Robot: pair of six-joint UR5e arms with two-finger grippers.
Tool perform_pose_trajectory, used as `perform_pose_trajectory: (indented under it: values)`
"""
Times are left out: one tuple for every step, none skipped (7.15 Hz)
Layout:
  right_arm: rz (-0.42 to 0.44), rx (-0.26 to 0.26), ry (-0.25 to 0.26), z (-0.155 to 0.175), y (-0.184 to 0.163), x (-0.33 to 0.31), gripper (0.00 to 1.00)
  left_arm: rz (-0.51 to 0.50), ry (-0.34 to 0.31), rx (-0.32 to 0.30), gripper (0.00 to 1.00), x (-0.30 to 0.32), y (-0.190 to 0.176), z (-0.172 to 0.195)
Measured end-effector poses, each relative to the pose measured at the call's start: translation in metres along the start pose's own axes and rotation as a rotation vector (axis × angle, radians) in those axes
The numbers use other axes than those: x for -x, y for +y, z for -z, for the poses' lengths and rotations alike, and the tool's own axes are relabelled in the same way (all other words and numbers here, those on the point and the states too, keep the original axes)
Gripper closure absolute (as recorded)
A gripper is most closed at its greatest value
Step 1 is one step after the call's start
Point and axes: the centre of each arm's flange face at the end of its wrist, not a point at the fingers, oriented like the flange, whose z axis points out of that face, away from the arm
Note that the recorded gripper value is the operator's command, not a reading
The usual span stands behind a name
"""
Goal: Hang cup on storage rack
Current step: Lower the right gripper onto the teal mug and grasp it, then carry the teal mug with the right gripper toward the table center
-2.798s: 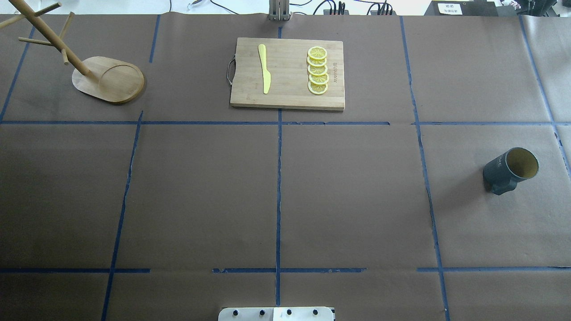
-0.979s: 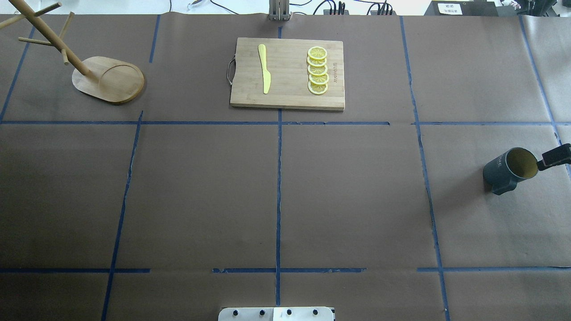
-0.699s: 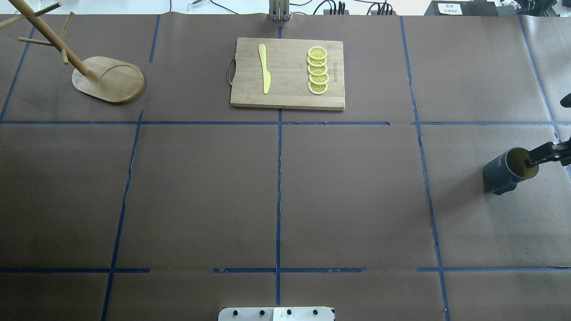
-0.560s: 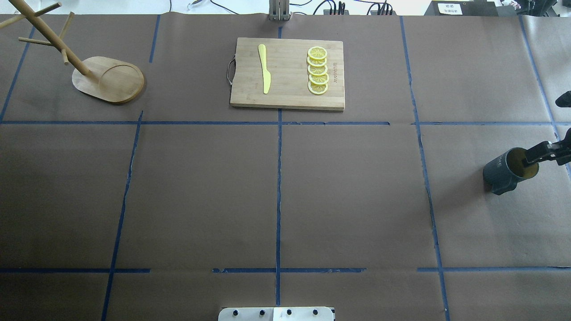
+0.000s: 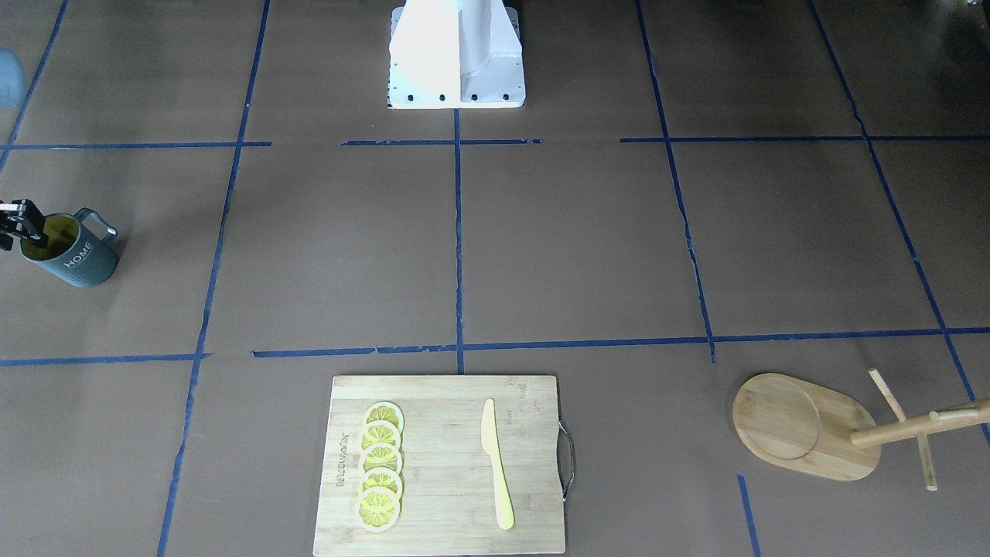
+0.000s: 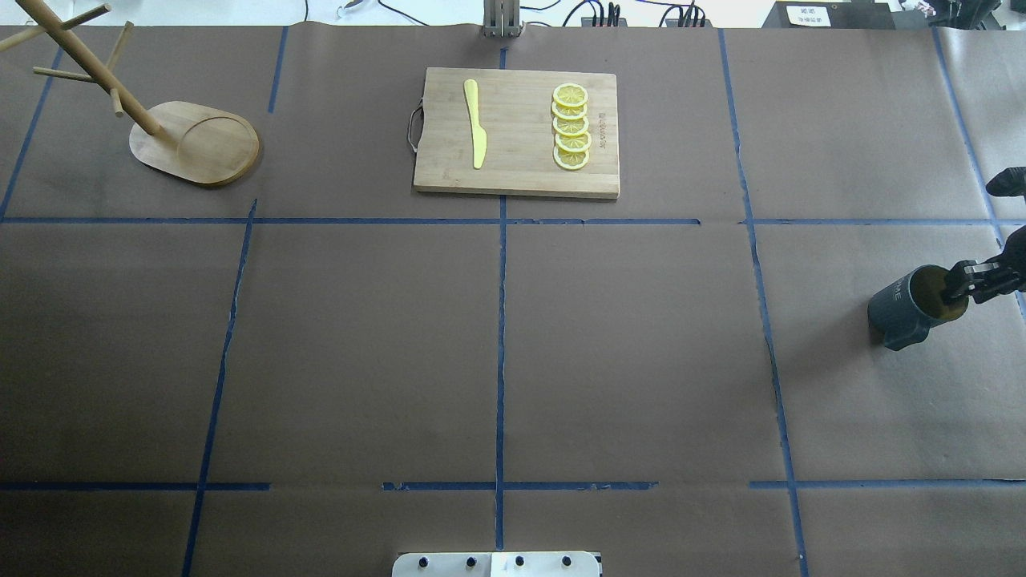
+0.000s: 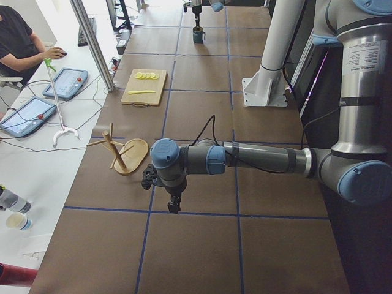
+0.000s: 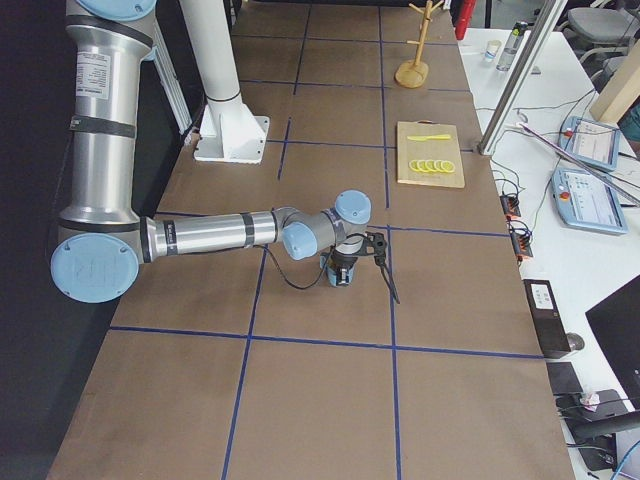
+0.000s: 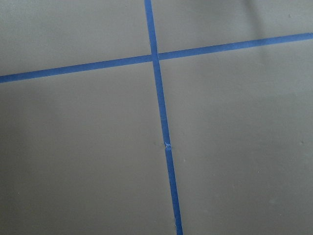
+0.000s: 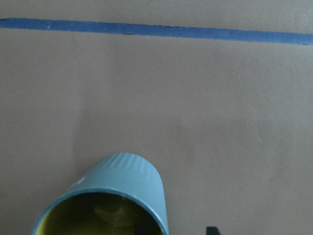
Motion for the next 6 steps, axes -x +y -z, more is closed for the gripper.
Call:
perform_pose_trajectory:
  values:
    - [0.001,0.0,-0.003,0.001,0.0,0.002,1.0,0.0,0.0,0.0,0.0,0.0,0.0,0.0]
    - [0.0,-0.012,-0.018,0.009,-0.003,0.013,1.0,-0.001,0.0,0.0,0.0,0.0,0.0,0.0]
    - [-0.012,-0.036,-0.05,0.026,-0.008,0.04,1.0,-0.001,0.0,-0.001,0.0,0.0,0.0,0.0]
    - [-0.035,-0.058,-0.095,0.044,-0.012,0.079,1.0,-0.001,0.0,-0.001,0.0,-0.001,0.0,0.001]
    - [-0.08,-0.072,-0.147,0.058,-0.019,0.139,1.0,-0.001,0.0,-0.001,0.0,-0.001,0.0,0.001]
    - [-0.129,-0.07,-0.201,0.064,-0.023,0.21,1.0,-0.001,0.001,-0.001,0.0,-0.001,0.0,0.0]
